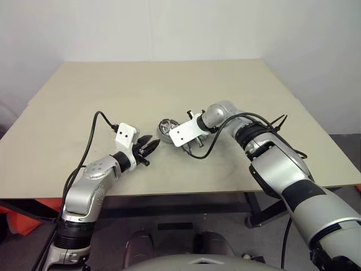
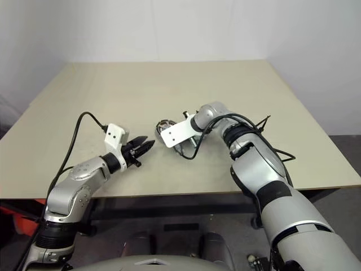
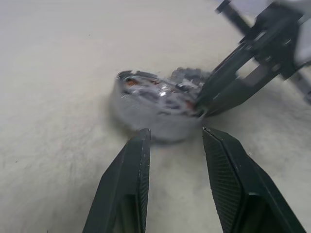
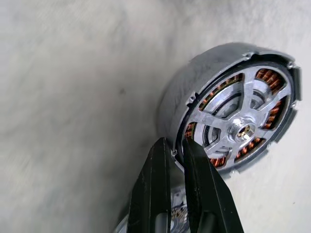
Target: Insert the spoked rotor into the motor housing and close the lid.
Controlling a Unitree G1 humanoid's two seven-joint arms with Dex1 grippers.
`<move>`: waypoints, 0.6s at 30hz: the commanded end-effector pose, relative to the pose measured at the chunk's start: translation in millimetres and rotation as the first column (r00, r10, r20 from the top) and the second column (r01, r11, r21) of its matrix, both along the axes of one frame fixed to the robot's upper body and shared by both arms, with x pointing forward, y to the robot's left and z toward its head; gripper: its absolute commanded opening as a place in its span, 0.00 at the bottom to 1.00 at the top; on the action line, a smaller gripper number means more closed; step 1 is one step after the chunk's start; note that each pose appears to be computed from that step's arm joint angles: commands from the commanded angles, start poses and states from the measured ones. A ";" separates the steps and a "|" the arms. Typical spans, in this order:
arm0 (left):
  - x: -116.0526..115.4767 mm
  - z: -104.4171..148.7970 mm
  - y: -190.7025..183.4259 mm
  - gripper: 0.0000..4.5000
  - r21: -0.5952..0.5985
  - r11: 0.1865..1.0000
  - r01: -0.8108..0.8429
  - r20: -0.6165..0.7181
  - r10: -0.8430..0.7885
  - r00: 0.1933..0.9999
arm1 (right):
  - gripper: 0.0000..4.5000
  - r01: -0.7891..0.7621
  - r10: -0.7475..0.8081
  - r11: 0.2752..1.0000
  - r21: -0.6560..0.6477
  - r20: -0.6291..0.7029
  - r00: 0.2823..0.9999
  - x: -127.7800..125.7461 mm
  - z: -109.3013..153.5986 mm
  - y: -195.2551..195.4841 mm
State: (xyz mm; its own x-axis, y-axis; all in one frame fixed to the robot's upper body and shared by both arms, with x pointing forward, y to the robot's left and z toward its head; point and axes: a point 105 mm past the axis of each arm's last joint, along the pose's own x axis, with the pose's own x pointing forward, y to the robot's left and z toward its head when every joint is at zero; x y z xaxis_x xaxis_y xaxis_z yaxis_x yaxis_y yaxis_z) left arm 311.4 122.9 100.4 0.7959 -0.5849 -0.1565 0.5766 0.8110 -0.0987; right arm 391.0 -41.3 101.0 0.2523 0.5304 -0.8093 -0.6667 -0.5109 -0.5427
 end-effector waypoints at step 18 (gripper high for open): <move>9.3 9.9 5.1 0.39 0.035 0.999 -0.016 0.068 0.014 0.998 | 0.31 -0.059 0.063 0.992 0.108 -0.043 0.997 -13.7 16.2 17.5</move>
